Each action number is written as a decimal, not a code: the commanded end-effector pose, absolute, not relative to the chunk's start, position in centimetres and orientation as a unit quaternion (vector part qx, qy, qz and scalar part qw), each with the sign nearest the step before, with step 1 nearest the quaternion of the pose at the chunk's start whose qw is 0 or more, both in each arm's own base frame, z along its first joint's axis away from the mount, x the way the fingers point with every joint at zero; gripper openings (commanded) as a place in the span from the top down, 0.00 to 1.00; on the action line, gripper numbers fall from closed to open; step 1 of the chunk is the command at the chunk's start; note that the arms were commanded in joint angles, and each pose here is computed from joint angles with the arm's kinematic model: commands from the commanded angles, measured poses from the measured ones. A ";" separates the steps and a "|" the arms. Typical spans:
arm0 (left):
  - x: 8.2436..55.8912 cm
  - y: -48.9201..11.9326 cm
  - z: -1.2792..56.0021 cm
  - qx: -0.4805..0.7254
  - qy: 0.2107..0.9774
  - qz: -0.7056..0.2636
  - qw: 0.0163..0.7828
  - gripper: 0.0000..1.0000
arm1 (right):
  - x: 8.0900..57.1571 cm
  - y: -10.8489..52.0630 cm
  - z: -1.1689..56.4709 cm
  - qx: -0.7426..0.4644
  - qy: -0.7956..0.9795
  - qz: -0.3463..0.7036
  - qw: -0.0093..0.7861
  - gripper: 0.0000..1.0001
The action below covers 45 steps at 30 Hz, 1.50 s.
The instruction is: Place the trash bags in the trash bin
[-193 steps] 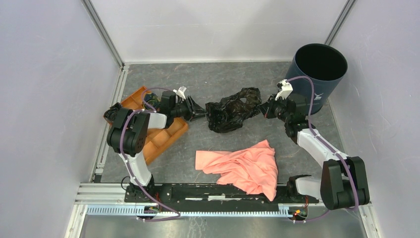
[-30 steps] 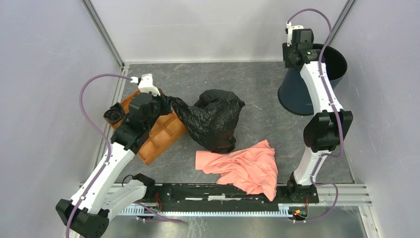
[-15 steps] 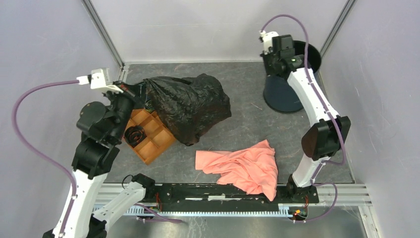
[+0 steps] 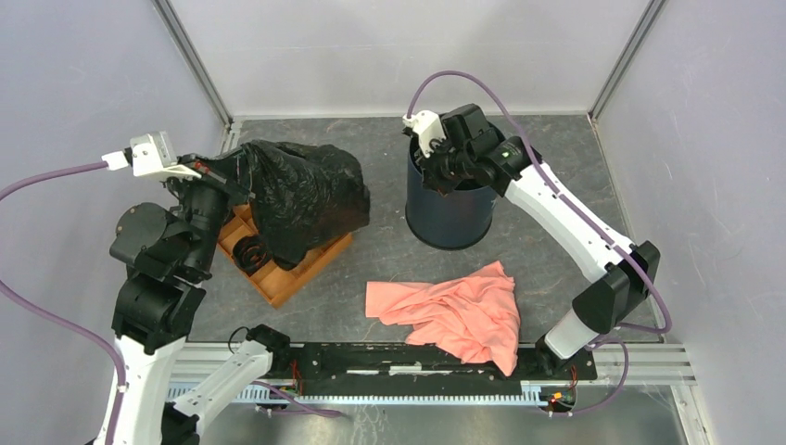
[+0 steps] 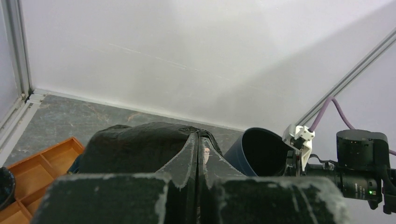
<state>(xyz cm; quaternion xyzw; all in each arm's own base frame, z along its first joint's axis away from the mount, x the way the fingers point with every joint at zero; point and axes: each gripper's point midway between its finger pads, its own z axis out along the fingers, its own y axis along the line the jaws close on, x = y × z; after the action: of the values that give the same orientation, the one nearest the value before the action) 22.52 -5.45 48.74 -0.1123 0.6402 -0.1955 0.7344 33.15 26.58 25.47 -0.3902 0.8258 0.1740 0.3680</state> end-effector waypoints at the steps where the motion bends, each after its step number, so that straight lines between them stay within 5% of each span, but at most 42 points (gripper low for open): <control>1: 23.9 -6.5 49.6 -0.064 0.649 -0.174 0.738 0.98 | 32.3 29.6 27.5 -0.407 0.794 0.220 0.395 1.00; 7: 25.3 -7.2 49.0 -0.044 0.663 -0.160 0.730 0.98 | 31.6 31.8 29.1 -0.434 0.778 0.218 0.398 0.99; 12: 26.0 -8.3 49.0 -0.007 0.667 -0.157 0.729 0.98 | 32.7 30.9 31.6 -0.422 0.785 0.143 0.431 0.38; 17: 26.4 -9.0 49.9 0.008 0.664 -0.163 0.730 0.98 | 34.9 29.5 38.4 -0.357 0.769 0.092 0.522 0.12; 20: 26.4 -9.5 50.6 0.008 0.658 -0.181 0.731 0.98 | 34.1 31.0 41.8 -0.323 0.734 0.156 0.577 0.08; 27: 27.2 -10.1 51.1 -0.008 0.650 -0.202 0.733 0.98 | 24.8 40.1 46.5 -0.279 0.568 0.506 0.586 0.05; 35: 29.1 -10.8 51.5 -0.018 0.645 -0.207 0.735 0.98 | 22.0 45.3 45.5 -0.235 0.585 0.515 0.581 0.05; 45: 29.9 -12.0 52.2 -0.017 0.641 -0.232 0.732 0.98 | 25.1 44.2 41.0 -0.144 0.674 0.277 0.670 0.02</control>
<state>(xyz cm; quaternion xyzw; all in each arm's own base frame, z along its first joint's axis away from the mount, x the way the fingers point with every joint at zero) 30.84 -12.12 48.53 -0.0028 0.6821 -0.1986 0.7038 22.51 45.81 41.05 -0.2006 0.6547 0.3790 0.6224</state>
